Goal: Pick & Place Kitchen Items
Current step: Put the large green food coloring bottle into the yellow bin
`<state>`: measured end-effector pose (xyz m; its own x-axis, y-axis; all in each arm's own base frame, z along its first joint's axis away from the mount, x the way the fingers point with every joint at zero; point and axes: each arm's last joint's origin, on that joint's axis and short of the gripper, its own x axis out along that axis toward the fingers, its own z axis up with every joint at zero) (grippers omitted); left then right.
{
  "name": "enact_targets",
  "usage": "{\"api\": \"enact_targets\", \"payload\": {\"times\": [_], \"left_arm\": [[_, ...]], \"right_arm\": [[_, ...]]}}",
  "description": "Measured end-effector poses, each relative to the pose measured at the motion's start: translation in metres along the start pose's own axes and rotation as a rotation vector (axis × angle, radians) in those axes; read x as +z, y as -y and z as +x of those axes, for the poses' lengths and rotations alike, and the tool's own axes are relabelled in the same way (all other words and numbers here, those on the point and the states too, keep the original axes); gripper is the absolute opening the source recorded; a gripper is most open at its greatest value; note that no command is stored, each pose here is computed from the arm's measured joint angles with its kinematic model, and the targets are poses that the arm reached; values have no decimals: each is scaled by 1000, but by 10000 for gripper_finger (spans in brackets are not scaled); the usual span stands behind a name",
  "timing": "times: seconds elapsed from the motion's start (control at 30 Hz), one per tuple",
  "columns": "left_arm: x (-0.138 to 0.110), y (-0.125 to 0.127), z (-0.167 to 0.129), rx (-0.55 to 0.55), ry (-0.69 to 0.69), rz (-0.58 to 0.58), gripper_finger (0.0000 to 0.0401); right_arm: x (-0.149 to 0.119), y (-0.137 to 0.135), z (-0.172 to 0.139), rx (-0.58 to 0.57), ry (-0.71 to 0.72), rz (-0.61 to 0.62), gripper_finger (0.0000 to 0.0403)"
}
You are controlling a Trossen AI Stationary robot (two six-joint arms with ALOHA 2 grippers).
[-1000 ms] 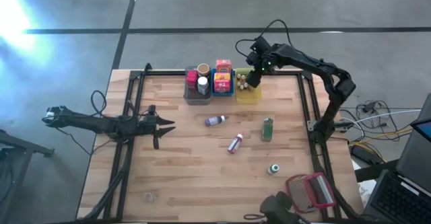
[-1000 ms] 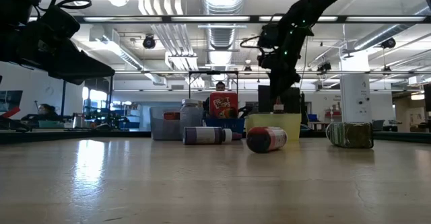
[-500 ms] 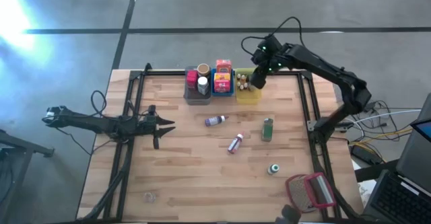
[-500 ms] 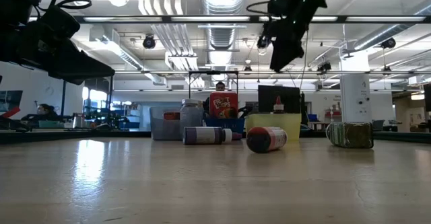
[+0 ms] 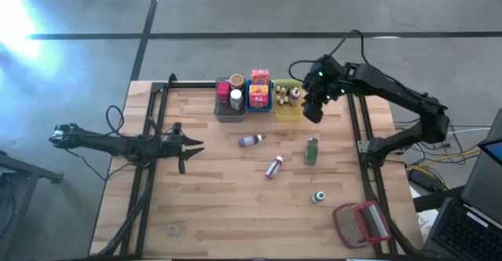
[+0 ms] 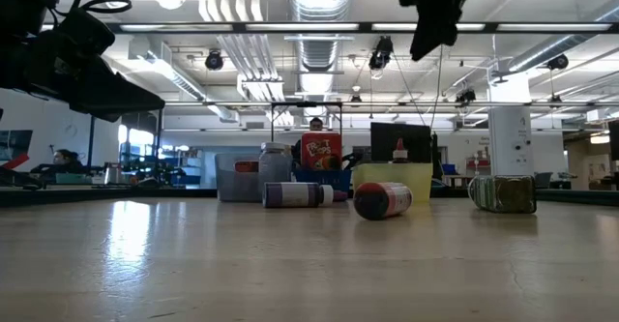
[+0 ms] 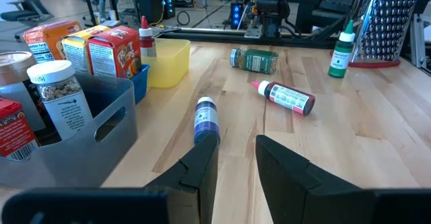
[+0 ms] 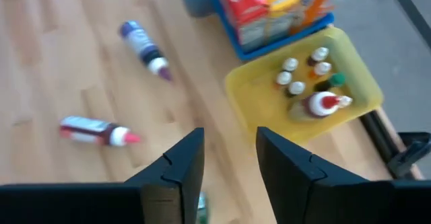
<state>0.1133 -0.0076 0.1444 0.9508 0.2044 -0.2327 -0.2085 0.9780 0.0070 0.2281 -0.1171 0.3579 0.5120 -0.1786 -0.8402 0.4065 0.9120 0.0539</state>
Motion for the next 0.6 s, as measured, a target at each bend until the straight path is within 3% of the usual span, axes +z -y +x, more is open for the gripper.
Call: {"api": "enact_targets", "payload": {"times": [0.23,0.6], "left_arm": [[0,0,0,0,0,0,108],[0,0,0,0,0,0,108]], "right_arm": [[-13,-36,-24,81,45,-44,121],[-35,-68,-36,148,43,-55,146]]}}
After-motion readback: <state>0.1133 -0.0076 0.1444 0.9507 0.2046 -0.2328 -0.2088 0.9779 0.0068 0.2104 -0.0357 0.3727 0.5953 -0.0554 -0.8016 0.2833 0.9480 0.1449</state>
